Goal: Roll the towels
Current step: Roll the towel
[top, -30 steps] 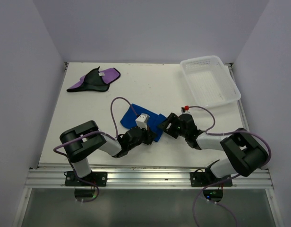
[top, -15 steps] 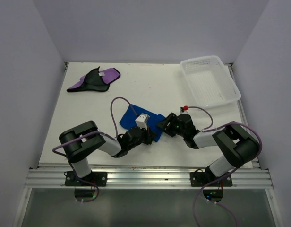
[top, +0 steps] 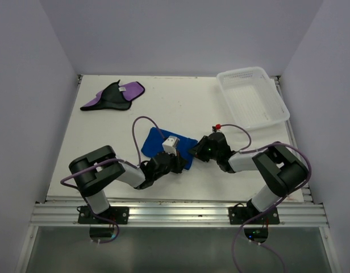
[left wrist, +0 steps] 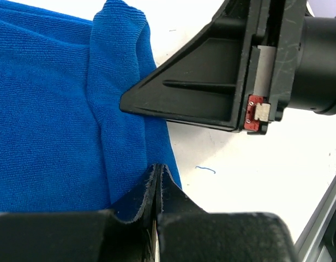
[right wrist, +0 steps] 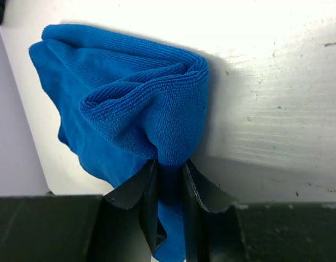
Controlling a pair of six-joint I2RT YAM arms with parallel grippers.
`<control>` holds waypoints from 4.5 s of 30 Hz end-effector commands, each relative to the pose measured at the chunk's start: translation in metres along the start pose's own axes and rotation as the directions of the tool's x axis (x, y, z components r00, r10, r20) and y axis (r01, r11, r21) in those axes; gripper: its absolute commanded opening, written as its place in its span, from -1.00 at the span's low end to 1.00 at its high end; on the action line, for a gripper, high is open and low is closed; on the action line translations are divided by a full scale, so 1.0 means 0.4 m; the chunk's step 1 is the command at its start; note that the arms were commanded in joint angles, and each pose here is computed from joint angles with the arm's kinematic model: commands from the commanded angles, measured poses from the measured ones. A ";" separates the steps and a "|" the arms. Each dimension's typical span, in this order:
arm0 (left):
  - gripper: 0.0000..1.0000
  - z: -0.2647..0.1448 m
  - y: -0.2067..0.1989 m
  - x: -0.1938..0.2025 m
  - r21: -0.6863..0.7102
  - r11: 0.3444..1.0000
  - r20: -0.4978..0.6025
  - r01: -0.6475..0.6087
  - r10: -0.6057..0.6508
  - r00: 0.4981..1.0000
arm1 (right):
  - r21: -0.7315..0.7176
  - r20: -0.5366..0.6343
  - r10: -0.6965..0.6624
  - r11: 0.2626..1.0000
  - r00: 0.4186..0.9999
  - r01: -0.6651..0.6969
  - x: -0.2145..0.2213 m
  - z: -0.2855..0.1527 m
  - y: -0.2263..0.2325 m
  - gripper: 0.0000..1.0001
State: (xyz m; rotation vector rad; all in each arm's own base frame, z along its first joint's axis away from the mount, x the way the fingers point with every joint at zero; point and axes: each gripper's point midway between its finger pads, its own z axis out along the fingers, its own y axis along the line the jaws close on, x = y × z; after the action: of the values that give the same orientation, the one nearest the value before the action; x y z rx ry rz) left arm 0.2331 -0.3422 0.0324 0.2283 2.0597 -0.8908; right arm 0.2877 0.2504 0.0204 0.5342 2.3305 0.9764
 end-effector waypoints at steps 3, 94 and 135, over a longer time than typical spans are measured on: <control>-1.00 -0.026 0.004 -0.017 -0.021 1.000 0.001 -0.006 0.006 1.000 | 0.243 -0.049 -0.096 0.964 0.994 0.105 0.006 -0.012 -0.117 -0.85; -1.00 -0.202 0.070 -0.115 -0.130 0.976 0.178 0.174 -0.150 0.973 | 0.715 -0.450 -0.576 0.225 0.682 0.662 -0.120 -0.130 0.041 0.07; -1.00 -0.056 -0.060 -0.152 -0.059 0.998 0.071 0.038 -0.034 0.997 | 0.477 0.025 -0.049 0.878 0.998 0.031 -0.233 -0.296 -0.253 0.02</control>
State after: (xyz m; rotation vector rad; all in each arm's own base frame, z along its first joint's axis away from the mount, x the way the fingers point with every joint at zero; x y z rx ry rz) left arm 0.2404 -0.3197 0.0858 0.0667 2.0632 -0.8290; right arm 0.2576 0.0642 0.0395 0.6458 2.6083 0.1712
